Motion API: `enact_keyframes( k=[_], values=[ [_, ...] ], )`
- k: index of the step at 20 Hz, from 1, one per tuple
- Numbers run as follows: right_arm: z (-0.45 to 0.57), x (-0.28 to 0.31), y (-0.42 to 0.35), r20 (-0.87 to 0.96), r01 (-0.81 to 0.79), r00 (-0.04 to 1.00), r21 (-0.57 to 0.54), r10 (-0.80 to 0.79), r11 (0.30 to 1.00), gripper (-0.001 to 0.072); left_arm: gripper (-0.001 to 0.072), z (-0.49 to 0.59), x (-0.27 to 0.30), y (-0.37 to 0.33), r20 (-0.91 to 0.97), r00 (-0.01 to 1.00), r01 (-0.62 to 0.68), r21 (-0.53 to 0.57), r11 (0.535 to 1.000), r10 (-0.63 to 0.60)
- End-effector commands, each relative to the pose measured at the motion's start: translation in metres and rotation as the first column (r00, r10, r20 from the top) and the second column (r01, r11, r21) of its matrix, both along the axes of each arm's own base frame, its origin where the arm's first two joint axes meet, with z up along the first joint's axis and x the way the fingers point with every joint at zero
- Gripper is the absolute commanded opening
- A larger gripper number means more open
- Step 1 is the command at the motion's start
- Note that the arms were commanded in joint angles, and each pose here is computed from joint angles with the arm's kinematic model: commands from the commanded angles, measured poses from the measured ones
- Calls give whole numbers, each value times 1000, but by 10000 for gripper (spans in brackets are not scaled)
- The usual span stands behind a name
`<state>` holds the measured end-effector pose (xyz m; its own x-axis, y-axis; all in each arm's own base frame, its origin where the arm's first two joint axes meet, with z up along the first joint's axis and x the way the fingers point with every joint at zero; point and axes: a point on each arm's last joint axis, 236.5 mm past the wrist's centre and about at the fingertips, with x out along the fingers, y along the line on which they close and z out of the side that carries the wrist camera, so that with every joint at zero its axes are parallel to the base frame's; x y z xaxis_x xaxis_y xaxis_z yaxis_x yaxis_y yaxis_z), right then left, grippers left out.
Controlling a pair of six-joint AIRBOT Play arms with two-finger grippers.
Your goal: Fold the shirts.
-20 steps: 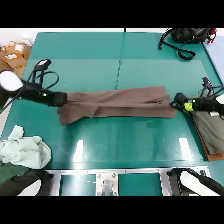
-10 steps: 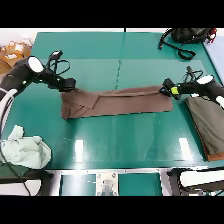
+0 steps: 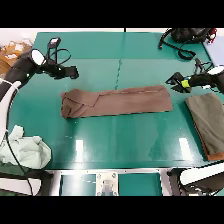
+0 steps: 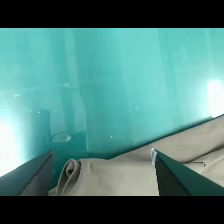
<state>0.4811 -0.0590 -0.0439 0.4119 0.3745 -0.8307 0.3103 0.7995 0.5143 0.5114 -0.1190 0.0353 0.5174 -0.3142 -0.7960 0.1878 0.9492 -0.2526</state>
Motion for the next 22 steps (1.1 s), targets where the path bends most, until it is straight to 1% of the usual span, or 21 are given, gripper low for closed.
enact_keyframes(
  k=[1, 4, 6, 8, 9, 10, 11, 12, 13, 14, 16, 17, 19, 22],
  values=[
    [-17, -36, -18, -96, -136, 986, 14, 136, 991, 596, 712, 6, -1, -1, -13, 1000, -4, -7, 1000, 4],
    [-47, -49, -4, -136, -223, 962, 101, 235, 970, 595, 712, 0, -16, -6, -85, 996, 11, -23, 1000, -13],
    [-62, -44, 7, -119, -228, 961, 167, 249, 959, 596, 712, -5, -27, -8, -132, 991, 27, -27, 999, -30],
    [-70, -32, 17, -95, -202, 969, 241, 230, 949, 593, 711, -8, -35, -9, -168, 985, 39, -27, 999, -43],
    [-72, -28, 23, -88, -191, 971, 274, 222, 943, 569, 711, -9, -39, -11, -183, 982, 43, -35, 998, -49],
    [-75, -29, 29, -95, -197, 968, 294, 233, 935, 526, 710, -9, -42, -15, -194, 979, 45, -53, 998, -55],
    [-77, -34, 36, -107, -215, 960, 312, 259, 926, 413, 657, -6, -43, -21, -198, 978, 44, -82, 996, -60],
    [-77, -37, 41, -104, -242, 952, 320, 288, 916, 298, 378, -3, -43, -28, -195, 978, 47, -115, 992, -69],
    [-76, -38, 45, -99, -260, 947, 323, 305, 910, 121, 119, 1, -42, -35, -187, 979, 54, -146, 988, -81],
    [-74, -38, 45, -97, -263, 946, 325, 309, 908, 16, 60, 3, -43, -40, -185, 979, 59, -171, 984, -90],
    [-64, -37, 46, -86, -284, 940, 335, 330, 898, 14, 51, 3, -45, -41, -193, 977, 60, -174, 983, -94],
    [-57, -37, 47, -86, -292, 937, 343, 339, 893, 14, 28, 1, -47, -41, -203, 974, 63, -174, 983, -98],
    [-38, -38, 48, -71, -312, 932, 343, 355, 886, 14, 28, 1, -52, -48, -210, 971, 81, -174, 981, -117],
    [9, -41, 50, -25, -342, 930, 309, 367, 887, 14, 28, -1, -53, -85, -174, 970, 139, -175, 975, -170]
  ],
)
